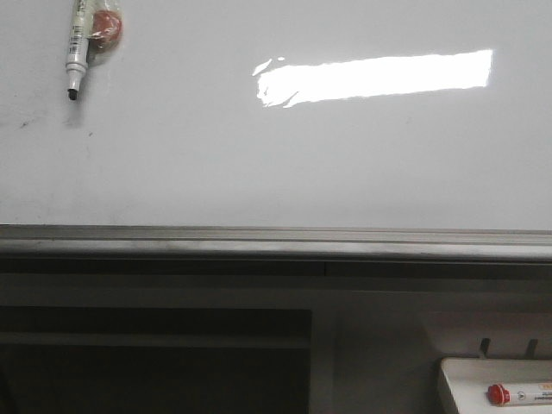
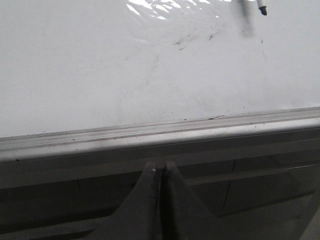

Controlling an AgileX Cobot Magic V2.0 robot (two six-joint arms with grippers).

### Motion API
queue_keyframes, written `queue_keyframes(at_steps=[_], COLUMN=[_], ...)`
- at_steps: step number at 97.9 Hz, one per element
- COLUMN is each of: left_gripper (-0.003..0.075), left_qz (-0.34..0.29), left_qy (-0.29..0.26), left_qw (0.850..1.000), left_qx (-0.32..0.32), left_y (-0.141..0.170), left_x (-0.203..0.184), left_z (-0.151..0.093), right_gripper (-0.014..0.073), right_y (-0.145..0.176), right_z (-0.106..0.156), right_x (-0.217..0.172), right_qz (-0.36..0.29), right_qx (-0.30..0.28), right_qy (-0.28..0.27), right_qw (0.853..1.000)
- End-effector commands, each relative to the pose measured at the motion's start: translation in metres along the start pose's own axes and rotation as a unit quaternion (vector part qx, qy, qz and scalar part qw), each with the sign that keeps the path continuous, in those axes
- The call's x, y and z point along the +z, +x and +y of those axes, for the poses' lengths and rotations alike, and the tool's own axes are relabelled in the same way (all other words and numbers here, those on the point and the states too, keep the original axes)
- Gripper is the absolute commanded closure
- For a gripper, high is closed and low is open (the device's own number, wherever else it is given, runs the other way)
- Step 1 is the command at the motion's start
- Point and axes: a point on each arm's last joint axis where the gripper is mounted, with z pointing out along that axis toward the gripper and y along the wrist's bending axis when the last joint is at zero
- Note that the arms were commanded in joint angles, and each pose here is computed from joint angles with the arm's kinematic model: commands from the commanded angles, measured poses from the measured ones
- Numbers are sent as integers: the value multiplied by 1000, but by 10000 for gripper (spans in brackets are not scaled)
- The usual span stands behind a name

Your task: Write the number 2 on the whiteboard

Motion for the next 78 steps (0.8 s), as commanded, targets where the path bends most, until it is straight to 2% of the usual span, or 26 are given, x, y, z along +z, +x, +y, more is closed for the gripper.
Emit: queue_keyframes(at_steps=[1, 40, 53, 58, 62, 63, 64, 65, 71, 78], left_gripper=[741, 741, 741, 741, 741, 741, 741, 741, 741, 741], left_qz=[-46, -46, -46, -56, -81, -93, -106, -106, -165, -209], left_qy=[3, -1, -4, -6, 3, 6, 15, 15, 36, 40], left_qw=[999, 999, 999, 998, 997, 995, 993, 992, 967, 934], left_qx=[-5, 10, 21, 27, -4, -17, -58, -61, -192, -286], left_y=[-4, -4, -4, -6, -11, -13, -15, -15, -26, -34], left_x=[-1, -1, -1, -1, -2, -2, -3, -3, -6, -9], left_z=[0, 0, 1, 1, 0, -1, -1, -1, 0, 4], right_gripper=[667, 667, 667, 667, 667, 667, 667, 667, 667, 667], right_y=[5, 3, -4, -10, -17, -18, -21, -22, -31, -36], right_z=[0, 0, 1, 3, 4, 4, 4, 4, 2, 0], right_x=[1, 1, 1, 0, -2, -2, -3, -4, -7, -9], right_qz=[-11, -21, -57, -91, -129, -136, -151, -156, -210, -236], right_qx=[0, 0, 2, 26, 58, 73, 89, 96, 153, 195], right_qy=[-1, -3, -10, -20, -32, -35, -39, -40, -49, -52], right_qw=[1000, 1000, 998, 995, 989, 987, 984, 982, 964, 951])
